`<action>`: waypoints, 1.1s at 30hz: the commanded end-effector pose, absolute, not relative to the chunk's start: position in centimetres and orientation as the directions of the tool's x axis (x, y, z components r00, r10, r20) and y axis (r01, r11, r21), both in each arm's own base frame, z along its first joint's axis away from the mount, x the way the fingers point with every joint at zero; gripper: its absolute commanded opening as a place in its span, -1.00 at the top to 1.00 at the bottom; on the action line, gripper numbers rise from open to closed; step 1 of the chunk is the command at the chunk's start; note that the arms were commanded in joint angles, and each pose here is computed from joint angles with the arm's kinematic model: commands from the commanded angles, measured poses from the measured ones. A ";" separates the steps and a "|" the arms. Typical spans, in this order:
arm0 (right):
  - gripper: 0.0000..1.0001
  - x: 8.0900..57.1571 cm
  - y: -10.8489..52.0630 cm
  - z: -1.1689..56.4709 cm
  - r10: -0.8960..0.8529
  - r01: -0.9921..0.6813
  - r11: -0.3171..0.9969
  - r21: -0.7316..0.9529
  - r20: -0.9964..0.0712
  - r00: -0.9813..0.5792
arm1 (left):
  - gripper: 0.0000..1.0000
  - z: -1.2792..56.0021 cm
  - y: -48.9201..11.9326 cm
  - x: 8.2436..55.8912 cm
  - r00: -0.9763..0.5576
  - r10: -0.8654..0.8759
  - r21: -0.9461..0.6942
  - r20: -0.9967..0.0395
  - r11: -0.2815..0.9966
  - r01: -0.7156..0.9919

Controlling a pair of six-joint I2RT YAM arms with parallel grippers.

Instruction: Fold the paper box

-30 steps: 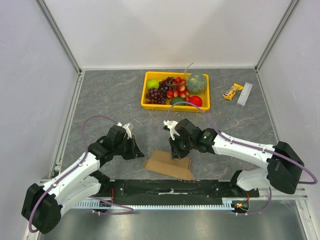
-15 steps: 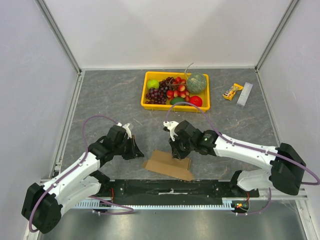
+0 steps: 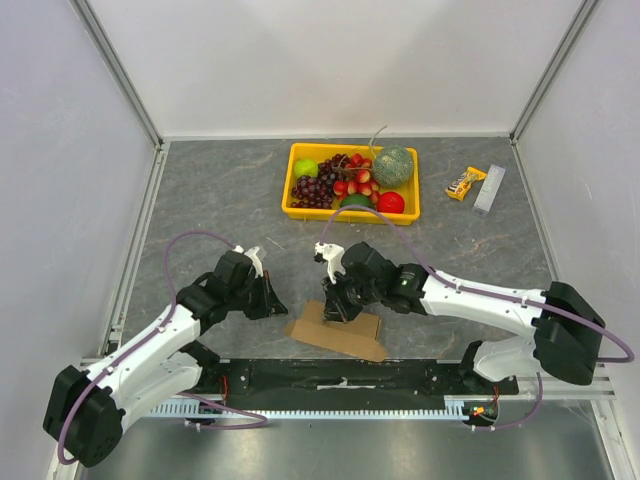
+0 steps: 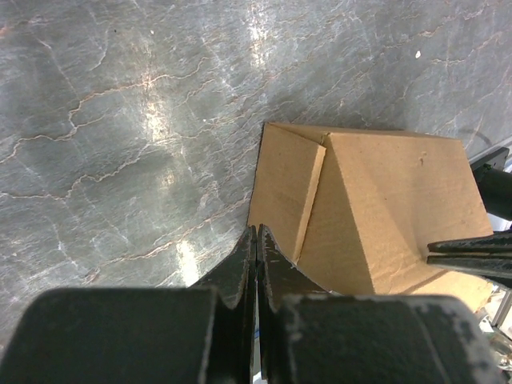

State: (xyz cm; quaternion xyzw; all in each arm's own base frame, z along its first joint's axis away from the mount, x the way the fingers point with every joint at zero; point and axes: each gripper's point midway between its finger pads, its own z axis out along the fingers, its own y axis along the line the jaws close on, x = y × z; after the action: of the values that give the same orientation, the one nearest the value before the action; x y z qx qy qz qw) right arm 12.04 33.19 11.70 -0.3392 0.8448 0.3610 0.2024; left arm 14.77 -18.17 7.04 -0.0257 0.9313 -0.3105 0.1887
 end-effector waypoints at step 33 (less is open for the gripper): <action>0.65 12.4 33.9 9.3 -0.482 -0.741 0.606 0.290 -0.607 -0.632 | 0.93 7.4 -19.8 14.4 -0.934 -0.128 -0.624 -0.334 0.773 0.117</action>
State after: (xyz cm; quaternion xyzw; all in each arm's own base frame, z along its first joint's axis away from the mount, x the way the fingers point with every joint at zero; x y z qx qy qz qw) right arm 10.37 34.72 6.66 -0.3736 0.8601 0.2950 0.1834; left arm 13.57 -20.11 6.29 0.0083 0.9258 -0.3448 0.1547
